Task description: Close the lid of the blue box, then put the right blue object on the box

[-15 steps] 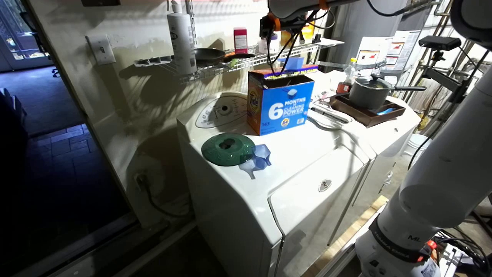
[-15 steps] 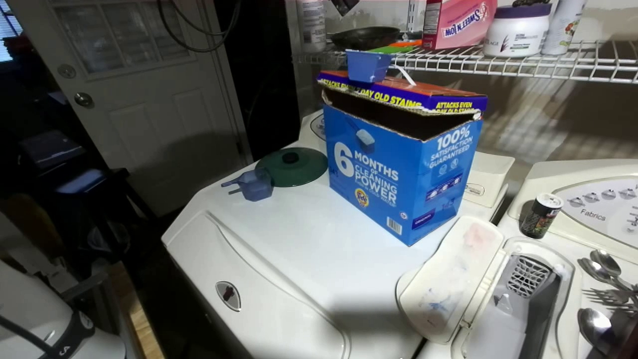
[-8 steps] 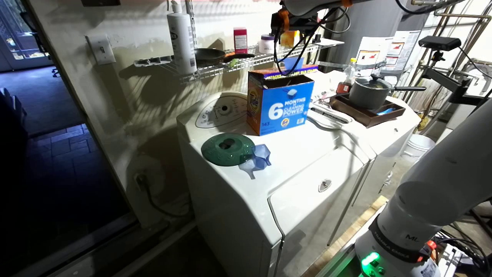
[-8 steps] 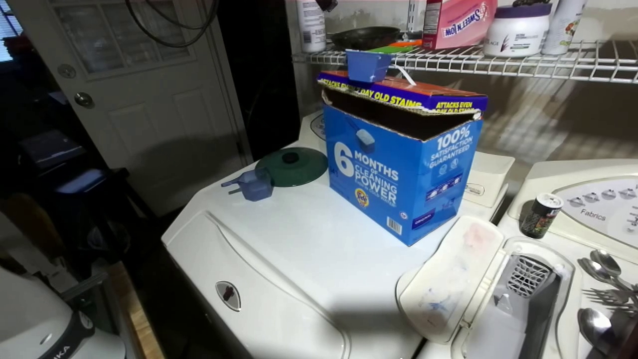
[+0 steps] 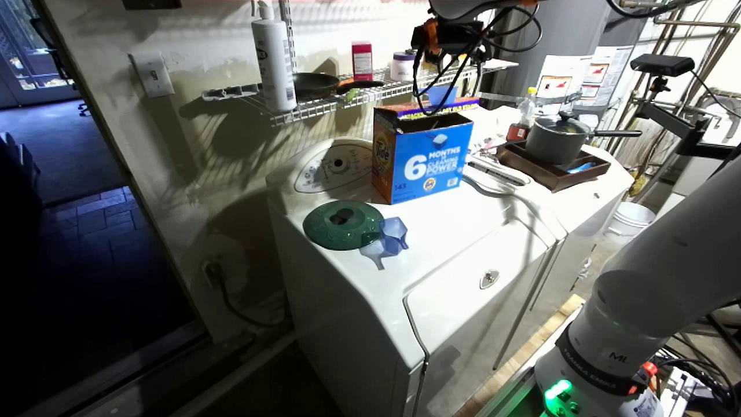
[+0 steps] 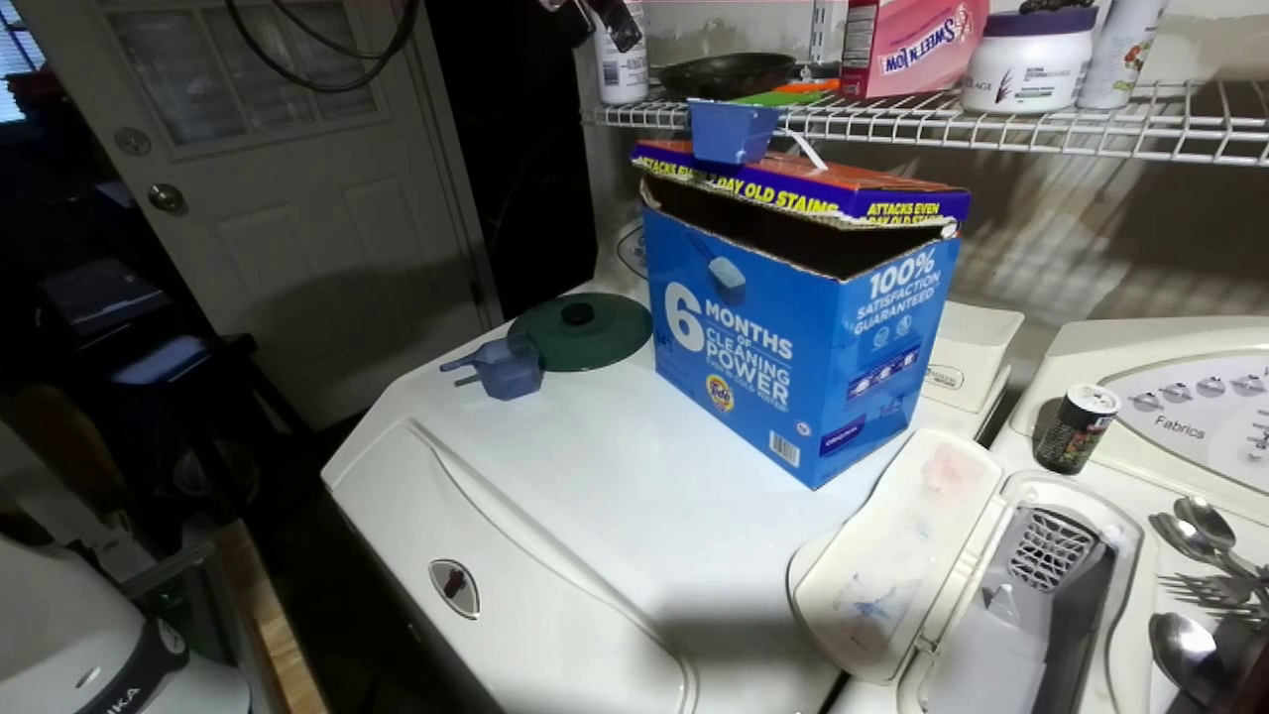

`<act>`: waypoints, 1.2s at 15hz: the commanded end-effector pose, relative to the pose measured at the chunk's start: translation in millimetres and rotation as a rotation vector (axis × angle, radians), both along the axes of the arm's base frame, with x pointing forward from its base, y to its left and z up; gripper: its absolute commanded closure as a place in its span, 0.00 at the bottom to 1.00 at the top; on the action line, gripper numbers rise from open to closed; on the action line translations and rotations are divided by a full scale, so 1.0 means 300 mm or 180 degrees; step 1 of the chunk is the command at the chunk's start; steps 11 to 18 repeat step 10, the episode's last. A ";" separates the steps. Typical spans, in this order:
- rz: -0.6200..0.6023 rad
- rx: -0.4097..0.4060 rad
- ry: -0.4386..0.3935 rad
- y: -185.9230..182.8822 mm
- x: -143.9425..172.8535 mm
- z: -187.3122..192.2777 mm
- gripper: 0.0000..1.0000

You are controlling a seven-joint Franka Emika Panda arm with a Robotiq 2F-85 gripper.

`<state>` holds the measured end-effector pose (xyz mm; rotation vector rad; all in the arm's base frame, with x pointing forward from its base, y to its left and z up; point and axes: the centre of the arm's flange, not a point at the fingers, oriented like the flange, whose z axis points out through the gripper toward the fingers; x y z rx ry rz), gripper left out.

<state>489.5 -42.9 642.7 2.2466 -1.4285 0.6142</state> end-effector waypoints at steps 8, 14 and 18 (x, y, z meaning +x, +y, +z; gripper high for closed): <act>-0.0032 -0.0006 0.0007 0.018 -0.004 -0.002 0.00; -0.0033 -0.0006 0.0007 0.018 -0.004 -0.001 0.00; -0.0033 -0.0006 0.0007 0.018 -0.004 -0.001 0.00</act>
